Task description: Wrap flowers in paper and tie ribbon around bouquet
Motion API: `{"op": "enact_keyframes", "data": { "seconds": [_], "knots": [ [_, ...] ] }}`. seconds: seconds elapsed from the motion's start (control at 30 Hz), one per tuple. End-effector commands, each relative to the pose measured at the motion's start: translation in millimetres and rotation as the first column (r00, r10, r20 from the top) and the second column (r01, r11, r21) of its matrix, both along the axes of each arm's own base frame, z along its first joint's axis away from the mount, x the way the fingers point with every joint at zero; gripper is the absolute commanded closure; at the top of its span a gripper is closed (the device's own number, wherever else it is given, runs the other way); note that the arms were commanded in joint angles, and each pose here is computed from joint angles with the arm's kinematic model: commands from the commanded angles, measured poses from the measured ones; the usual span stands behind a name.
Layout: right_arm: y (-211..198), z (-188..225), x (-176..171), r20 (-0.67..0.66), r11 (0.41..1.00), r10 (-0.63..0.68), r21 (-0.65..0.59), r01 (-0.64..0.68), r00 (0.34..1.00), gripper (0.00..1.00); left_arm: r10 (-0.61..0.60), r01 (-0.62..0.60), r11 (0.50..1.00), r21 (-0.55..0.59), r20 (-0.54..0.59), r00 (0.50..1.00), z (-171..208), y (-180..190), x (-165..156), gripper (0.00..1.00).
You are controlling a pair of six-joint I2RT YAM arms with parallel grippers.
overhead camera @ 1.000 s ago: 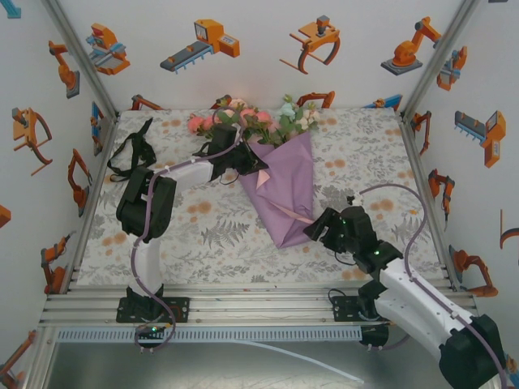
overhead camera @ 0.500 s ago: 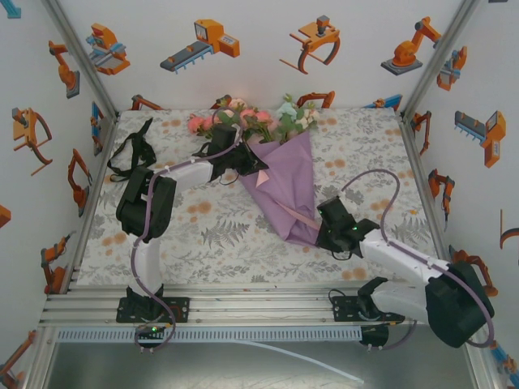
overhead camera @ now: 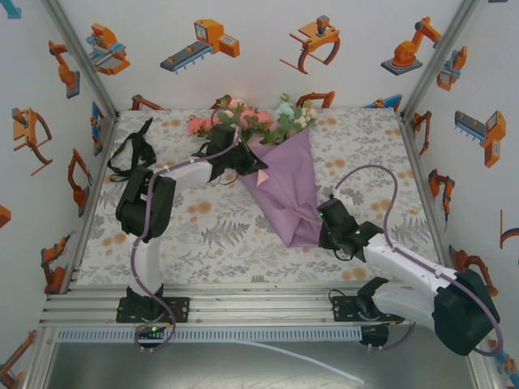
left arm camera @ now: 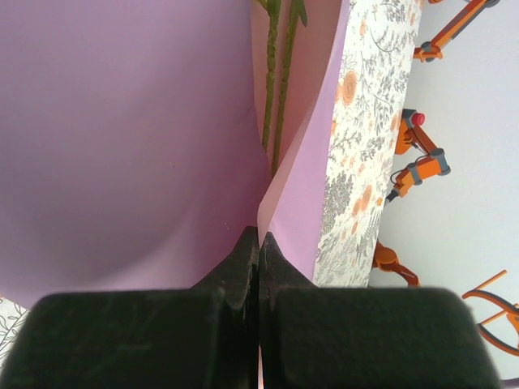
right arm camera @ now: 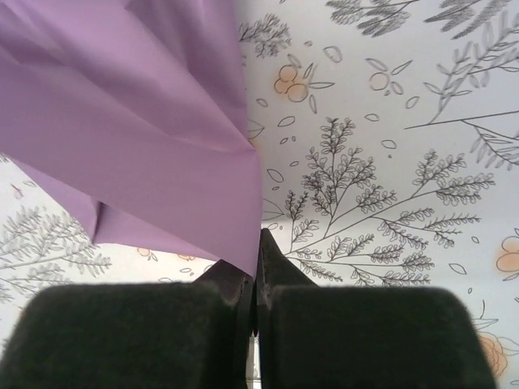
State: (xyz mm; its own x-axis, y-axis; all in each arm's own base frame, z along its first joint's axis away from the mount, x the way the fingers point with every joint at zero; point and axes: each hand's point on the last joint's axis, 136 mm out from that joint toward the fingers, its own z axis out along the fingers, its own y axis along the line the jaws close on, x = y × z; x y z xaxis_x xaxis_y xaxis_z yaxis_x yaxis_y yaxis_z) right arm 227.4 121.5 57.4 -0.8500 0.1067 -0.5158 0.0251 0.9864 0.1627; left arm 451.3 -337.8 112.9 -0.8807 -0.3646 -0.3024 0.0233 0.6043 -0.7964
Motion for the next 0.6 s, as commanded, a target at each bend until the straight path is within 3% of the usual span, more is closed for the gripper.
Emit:
{"op": "enact_keyframes", "data": {
  "seconds": [0.0,0.07,0.17,0.33,0.4,0.43,0.57],
  "knots": [
    [-0.9,-10.1,-6.8,-0.068,0.989,0.095,-0.109,-0.102,0.993,0.70,0.016,-0.016,1.000,-0.009,0.000,1.000,-4.7,4.7,3.6,1.00],
    [-8.2,1.3,-3.0,-0.066,0.979,0.094,-0.174,-0.104,0.993,0.58,0.019,-0.019,1.000,-0.001,-0.009,1.000,-10.2,6.5,2.6,1.00],
    [-9.9,25.4,6.5,0.010,0.973,0.122,-0.200,-0.118,0.992,0.58,0.025,-0.025,1.000,0.000,-0.019,1.000,-14.4,10.2,1.3,1.00],
    [29.8,37.7,10.5,0.072,0.952,0.299,-0.099,-0.291,0.952,0.99,0.026,-0.026,1.000,0.001,-0.021,0.999,-14.9,11.8,1.0,1.00],
    [42.6,31.7,7.1,0.042,0.924,0.370,-0.125,-0.362,0.928,1.00,0.028,-0.028,1.000,0.000,-0.018,0.999,-13.3,12.6,2.3,1.00],
    [44.9,24.8,5.6,0.015,0.918,0.377,-0.136,-0.372,0.926,0.98,0.030,-0.030,1.000,0.000,-0.017,0.999,-13.3,13.4,3.0,1.00],
    [68.7,4.7,-6.7,-0.090,0.884,0.457,-0.068,-0.463,0.885,0.65,0.046,-0.046,0.999,-0.005,-0.016,0.999,-16.4,22.2,6.0,1.00]
  ]
}}
